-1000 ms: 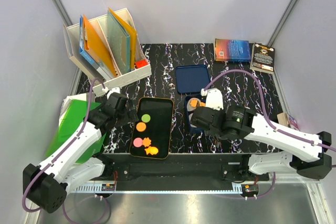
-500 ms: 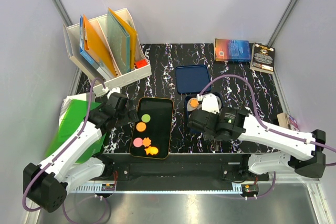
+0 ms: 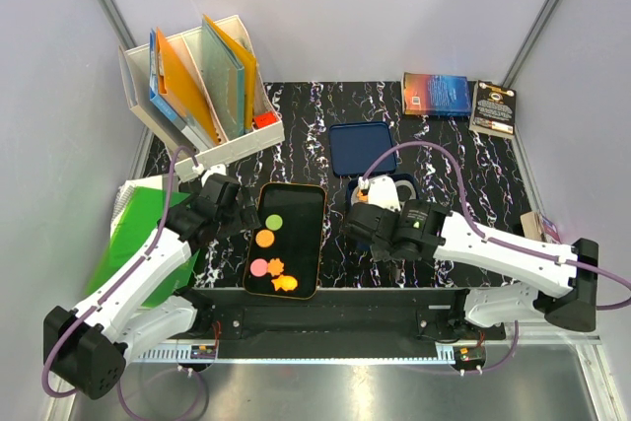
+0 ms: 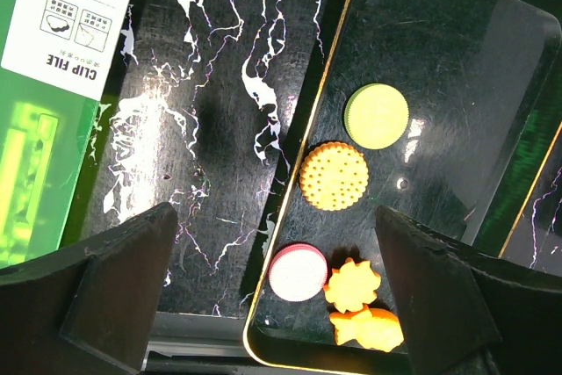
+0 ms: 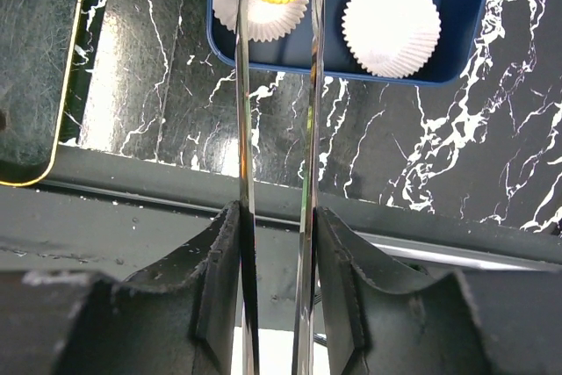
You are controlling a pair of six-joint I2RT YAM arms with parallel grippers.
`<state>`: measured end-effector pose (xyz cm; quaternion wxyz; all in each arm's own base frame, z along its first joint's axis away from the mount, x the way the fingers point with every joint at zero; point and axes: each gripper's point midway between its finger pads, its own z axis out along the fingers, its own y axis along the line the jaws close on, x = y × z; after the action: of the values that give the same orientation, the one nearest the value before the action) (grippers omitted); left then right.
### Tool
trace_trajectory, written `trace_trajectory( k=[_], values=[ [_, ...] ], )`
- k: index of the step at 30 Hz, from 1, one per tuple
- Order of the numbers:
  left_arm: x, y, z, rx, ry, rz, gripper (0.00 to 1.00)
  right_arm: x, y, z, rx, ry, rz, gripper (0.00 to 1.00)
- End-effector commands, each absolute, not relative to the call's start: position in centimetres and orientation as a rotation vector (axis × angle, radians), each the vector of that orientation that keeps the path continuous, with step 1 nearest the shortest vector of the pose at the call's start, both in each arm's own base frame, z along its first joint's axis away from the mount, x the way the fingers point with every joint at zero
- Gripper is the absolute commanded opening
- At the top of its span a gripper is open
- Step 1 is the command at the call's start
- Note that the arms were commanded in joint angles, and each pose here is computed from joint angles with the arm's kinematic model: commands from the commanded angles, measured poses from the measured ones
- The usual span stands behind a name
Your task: Pack the cookies
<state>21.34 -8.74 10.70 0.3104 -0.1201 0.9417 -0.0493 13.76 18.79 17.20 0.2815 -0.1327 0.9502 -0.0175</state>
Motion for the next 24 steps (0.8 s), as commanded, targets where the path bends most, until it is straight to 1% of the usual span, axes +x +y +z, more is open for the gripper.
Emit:
trace_trajectory(
  k=[1, 5, 7, 10, 16, 20, 23, 24],
  values=[
    [22.2, -9.3, 12.0, -0.306, 2.444, -0.169, 0.99, 14.6, 19.6, 17.4, -0.355, 2.523, -0.026, 0.41],
    [22.2, -9.4, 11.9, -0.306, 2.446, -0.169, 0.99, 14.6, 19.7, 17.5, -0.348, 2.521, -0.019, 0.44],
    [22.2, -9.4, 11.9, -0.305, 2.449, -0.167, 0.99, 14.7, 19.7, 17.6, -0.343, 2.52, -0.014, 0.49],
    [22.2, -9.4, 11.9, -0.305, 2.447, -0.168, 0.99, 14.7, 19.5, 17.9, -0.334, 2.515, -0.015, 0.53],
    [22.2, -9.4, 11.9, -0.305, 2.449, -0.167, 0.99, 15.4, 20.1, 20.0, -0.337, 2.469, 0.015, 0.51],
    [22.2, -9.3, 11.9, -0.309, 2.448, -0.162, 0.99, 15.3, 23.2, 22.2, -0.388, 2.436, 0.185, 0.5],
    [22.3, -9.3, 12.0, -0.312, 2.442, -0.162, 0.99, 14.9, 26.8, 23.0, -0.487, 2.396, 0.286, 0.5],
    [22.3, -9.2, 12.0, -0.314, 2.442, -0.162, 0.99, 15.0, 28.1, 22.4, -0.544, 2.392, 0.277, 0.5]
  ],
)
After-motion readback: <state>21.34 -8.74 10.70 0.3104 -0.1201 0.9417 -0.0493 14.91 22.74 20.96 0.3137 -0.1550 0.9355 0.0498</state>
